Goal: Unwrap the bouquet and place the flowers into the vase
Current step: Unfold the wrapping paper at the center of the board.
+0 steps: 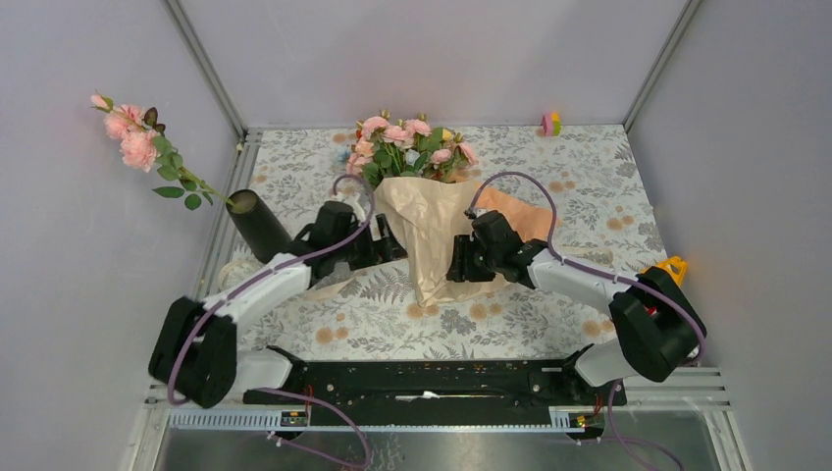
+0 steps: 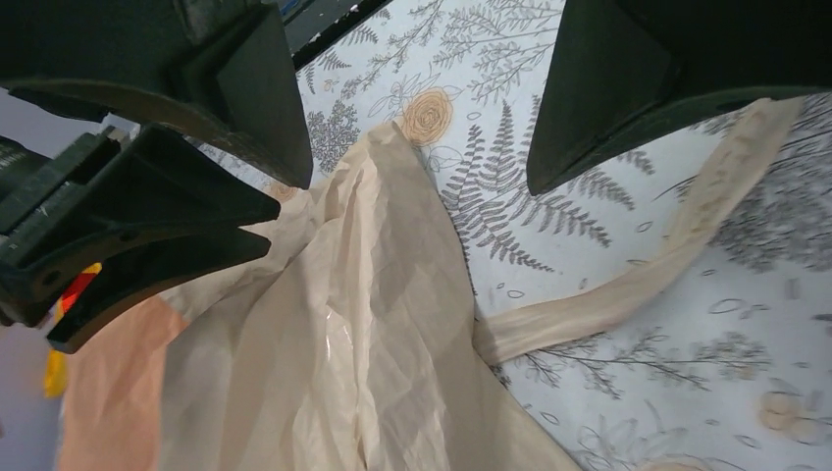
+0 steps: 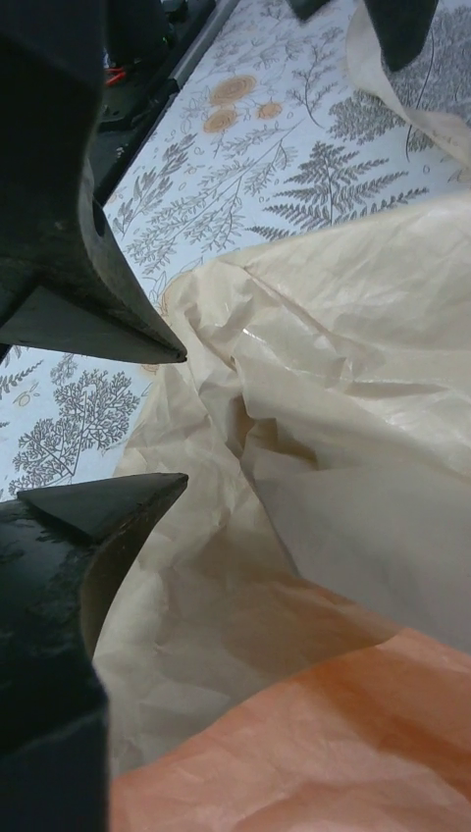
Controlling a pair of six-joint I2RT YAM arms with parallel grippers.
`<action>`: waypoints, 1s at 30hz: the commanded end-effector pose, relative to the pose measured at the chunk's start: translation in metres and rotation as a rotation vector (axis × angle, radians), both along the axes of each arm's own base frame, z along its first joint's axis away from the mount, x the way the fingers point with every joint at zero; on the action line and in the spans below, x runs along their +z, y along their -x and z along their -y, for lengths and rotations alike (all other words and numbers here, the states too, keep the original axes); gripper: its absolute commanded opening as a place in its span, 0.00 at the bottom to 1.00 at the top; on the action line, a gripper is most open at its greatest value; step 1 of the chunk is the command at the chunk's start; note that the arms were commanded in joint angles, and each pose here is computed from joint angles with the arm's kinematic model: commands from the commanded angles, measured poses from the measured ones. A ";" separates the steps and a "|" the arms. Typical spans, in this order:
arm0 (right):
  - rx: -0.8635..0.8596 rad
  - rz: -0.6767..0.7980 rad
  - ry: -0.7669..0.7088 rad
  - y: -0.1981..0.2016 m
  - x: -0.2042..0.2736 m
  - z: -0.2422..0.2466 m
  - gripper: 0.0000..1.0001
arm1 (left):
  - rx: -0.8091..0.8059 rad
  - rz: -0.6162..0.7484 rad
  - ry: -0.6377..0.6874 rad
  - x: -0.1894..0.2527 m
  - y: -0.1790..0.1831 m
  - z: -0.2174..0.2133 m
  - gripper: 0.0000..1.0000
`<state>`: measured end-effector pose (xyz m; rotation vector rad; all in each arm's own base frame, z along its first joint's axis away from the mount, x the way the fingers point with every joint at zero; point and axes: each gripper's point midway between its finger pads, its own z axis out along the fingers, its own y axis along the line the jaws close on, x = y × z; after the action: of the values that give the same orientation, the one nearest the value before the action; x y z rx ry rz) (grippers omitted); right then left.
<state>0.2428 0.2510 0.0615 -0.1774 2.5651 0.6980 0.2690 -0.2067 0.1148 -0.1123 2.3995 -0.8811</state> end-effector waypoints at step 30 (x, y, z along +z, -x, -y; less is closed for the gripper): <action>-0.325 -0.150 0.357 -0.007 -0.047 0.108 0.39 | -0.056 -0.028 -0.324 -0.084 -0.055 0.053 0.57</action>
<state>0.2479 0.1821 0.0122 0.0347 2.7333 0.2953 0.3121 -0.2682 0.0328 0.0538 2.5682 -0.6014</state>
